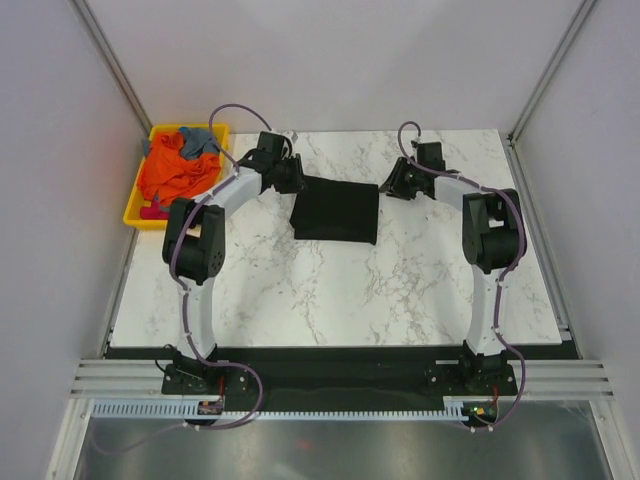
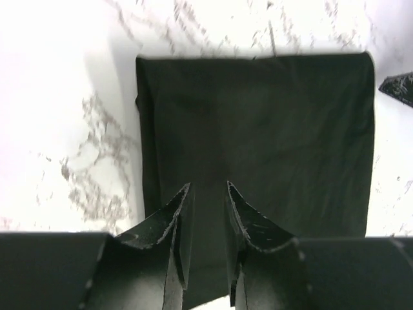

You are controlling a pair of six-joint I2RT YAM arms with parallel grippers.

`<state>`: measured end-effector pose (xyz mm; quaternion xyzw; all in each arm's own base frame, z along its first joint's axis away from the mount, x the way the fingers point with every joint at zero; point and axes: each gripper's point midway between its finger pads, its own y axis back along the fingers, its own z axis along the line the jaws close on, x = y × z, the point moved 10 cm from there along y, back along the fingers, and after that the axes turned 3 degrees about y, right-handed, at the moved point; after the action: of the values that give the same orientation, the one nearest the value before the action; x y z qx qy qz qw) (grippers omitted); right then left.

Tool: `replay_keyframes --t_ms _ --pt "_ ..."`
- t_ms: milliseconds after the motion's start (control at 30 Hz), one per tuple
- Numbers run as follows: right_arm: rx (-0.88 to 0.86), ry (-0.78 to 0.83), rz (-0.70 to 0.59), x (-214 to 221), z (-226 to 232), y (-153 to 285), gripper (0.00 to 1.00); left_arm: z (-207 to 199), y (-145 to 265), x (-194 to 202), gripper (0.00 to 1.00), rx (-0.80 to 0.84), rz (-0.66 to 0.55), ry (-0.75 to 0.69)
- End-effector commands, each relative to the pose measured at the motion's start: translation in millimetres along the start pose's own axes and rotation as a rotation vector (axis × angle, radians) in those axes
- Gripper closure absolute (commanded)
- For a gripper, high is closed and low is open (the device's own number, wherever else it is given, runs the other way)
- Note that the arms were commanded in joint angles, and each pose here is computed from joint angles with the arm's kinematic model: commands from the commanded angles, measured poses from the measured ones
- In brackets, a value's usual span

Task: Fold and stack the t-shirts
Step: Fold the tshirt, then neatly place the folded tshirt to the corner

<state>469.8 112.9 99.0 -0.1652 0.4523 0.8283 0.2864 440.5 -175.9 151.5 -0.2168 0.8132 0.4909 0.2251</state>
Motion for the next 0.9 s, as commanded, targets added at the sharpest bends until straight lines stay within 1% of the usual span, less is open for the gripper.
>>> replay_keyframes --t_ms 0,133,167,233,300,333,400,533,733,800,867 --pt "-0.063 0.031 -0.036 -19.6 23.3 34.3 0.59 -6.6 -5.2 -22.4 0.69 0.068 -0.047 -0.069" --pt "-0.129 0.040 -0.004 -7.6 36.8 51.0 0.61 2.6 -22.9 -33.0 0.70 0.048 -0.064 -0.043" --pt "-0.137 0.045 0.000 -5.2 39.4 53.6 0.62 12.5 -32.4 -31.1 0.70 0.034 -0.051 -0.024" --pt "-0.168 0.063 0.025 5.3 47.8 58.5 0.62 18.7 -38.8 -38.2 0.70 0.041 -0.059 0.003" --pt "-0.170 0.061 0.046 16.7 47.8 59.0 0.63 28.0 -55.6 -32.6 0.69 0.058 -0.024 0.024" --pt "-0.190 0.074 0.048 21.5 54.4 61.3 0.63 29.0 -56.5 -38.4 0.69 0.066 -0.034 0.027" --pt "-0.201 0.076 0.074 34.9 55.8 60.3 0.64 33.0 -66.3 -34.1 0.69 0.084 -0.009 0.042" --pt "-0.262 0.092 0.122 57.0 67.3 56.6 0.65 28.2 -63.8 -32.4 0.68 0.141 0.014 0.048" --pt "-0.323 0.114 0.171 74.1 81.0 50.4 0.66 20.4 -48.2 -33.0 0.67 0.191 0.024 0.029" --pt "-0.304 0.113 0.183 81.9 76.6 48.7 0.67 17.2 -43.2 -32.9 0.66 0.217 0.029 0.025" --pt "-0.241 0.123 0.170 87.5 66.5 45.8 0.68 11.7 -32.1 -38.1 0.65 0.227 0.012 0.021"
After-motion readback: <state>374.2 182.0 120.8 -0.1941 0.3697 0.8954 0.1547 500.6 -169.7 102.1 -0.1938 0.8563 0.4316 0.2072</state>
